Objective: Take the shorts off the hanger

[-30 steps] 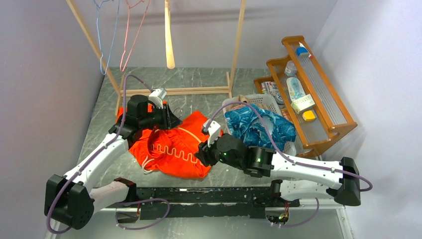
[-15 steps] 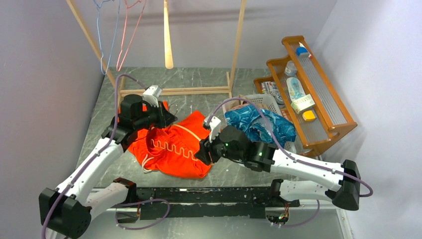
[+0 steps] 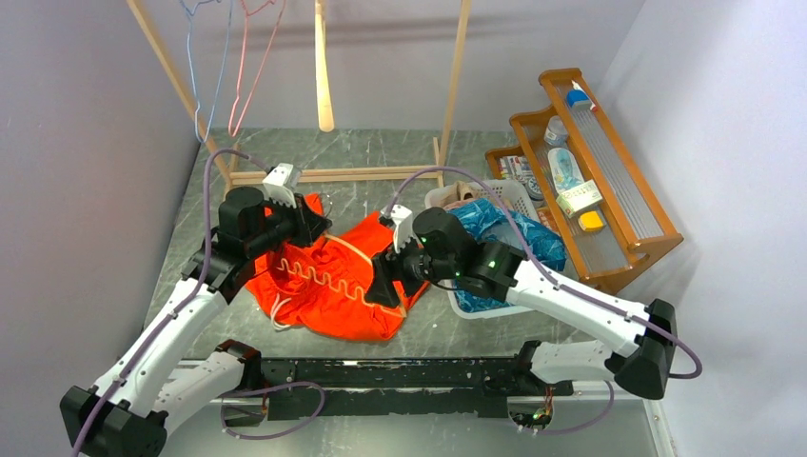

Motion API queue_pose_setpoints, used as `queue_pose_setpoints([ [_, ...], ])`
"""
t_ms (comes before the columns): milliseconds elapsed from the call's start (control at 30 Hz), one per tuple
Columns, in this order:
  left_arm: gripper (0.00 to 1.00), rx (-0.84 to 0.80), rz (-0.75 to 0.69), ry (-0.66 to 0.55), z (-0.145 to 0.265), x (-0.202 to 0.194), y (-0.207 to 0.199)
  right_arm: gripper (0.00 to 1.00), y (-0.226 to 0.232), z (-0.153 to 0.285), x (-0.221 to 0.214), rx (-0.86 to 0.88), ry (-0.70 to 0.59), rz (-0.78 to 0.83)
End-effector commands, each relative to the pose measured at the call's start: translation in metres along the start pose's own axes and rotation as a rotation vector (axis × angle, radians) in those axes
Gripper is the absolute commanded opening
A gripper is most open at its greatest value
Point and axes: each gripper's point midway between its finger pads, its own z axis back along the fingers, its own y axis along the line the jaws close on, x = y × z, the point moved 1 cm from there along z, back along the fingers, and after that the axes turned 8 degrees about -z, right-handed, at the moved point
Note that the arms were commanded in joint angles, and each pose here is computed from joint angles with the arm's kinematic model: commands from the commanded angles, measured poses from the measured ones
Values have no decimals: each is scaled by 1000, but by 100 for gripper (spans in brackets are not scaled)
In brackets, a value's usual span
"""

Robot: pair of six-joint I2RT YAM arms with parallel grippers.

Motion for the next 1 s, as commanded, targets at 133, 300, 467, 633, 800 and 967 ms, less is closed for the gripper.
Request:
queue_pose_setpoints([
  [133, 7, 133, -83, -99, 3, 17, 11, 46, 12, -8, -24, 65, 167, -109],
  [300, 7, 133, -111, -167, 8, 24, 8, 19, -8, -11, -25, -45, 155, -100],
  [467, 9, 97, -122, -161, 11, 26, 0, 0, -2, -3, -13, -16, 89, -61],
  [633, 39, 62, -77, -136, 16, 22, -8, 0, -7, 16, -1, -60, -4, -46],
  [800, 65, 75, -59, -142, 27, 16, -7, 0, -18, 38, 6, -96, -78, -71],
  [967, 73, 87, -63, -159, 39, 17, -7, 0, -34, 42, -1, -143, -95, -119],
])
